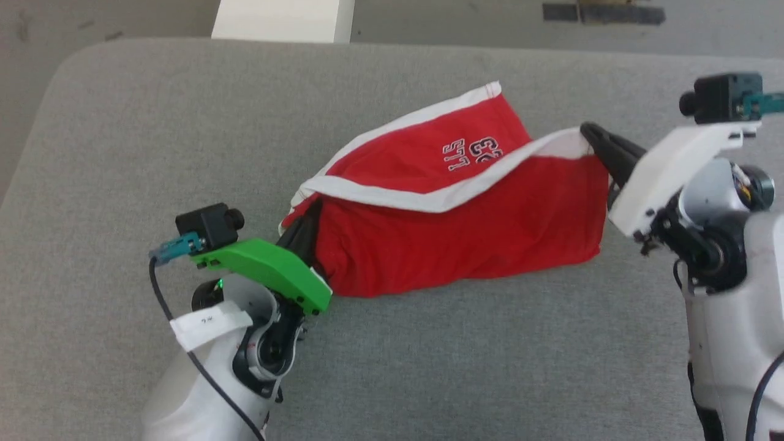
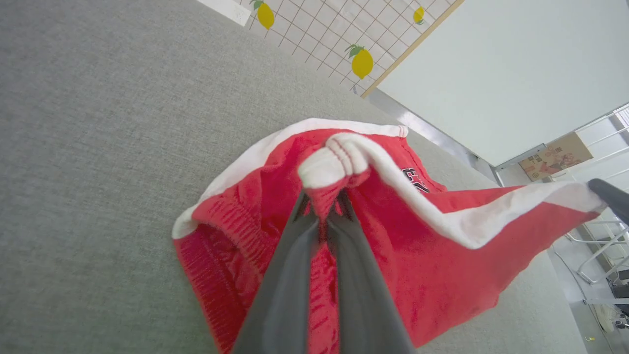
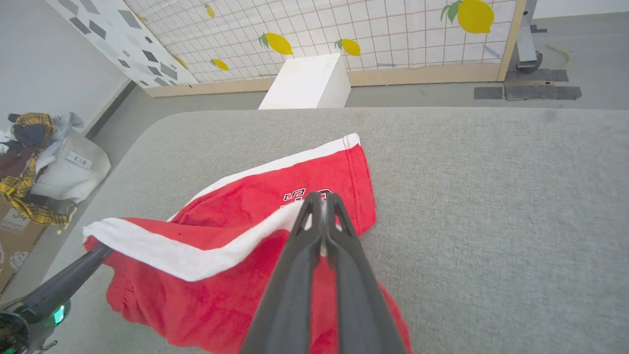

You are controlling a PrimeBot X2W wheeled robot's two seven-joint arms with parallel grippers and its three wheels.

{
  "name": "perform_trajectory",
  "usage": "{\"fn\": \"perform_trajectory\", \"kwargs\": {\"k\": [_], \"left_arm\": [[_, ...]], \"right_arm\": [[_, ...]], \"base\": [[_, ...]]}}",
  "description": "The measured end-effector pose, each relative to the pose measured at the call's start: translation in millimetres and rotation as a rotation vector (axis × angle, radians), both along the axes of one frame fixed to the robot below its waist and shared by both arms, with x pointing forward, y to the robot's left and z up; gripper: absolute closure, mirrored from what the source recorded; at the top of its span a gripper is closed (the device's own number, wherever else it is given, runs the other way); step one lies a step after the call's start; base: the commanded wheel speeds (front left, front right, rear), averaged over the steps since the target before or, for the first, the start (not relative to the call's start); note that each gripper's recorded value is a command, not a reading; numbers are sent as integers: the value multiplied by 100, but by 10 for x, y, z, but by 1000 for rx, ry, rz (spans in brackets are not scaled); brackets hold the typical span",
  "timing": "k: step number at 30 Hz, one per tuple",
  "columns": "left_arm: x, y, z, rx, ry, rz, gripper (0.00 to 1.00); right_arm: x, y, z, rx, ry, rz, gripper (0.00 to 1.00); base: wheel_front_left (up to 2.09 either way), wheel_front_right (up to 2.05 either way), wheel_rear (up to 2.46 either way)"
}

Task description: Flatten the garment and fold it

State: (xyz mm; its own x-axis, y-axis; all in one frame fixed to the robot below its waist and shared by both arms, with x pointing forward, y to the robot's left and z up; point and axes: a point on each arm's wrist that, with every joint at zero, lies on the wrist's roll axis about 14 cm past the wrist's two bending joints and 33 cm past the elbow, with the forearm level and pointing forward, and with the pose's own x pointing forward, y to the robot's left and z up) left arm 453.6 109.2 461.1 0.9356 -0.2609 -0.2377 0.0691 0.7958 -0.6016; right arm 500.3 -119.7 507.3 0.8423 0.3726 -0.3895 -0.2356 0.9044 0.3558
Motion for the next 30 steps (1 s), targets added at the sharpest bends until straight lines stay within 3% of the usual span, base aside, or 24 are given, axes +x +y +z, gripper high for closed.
{"fn": "perform_trajectory", "kwargs": {"k": [15, 30], "left_arm": [[298, 254, -455, 8, 80, 82, 100], [404, 368, -634, -4, 96, 112, 100]], "right_arm": [[829, 296, -494, -84, 33, 29, 100], [1292, 547, -917, -152, 84, 62, 100]], "base": [[0, 0, 0], [0, 0, 0]]}}
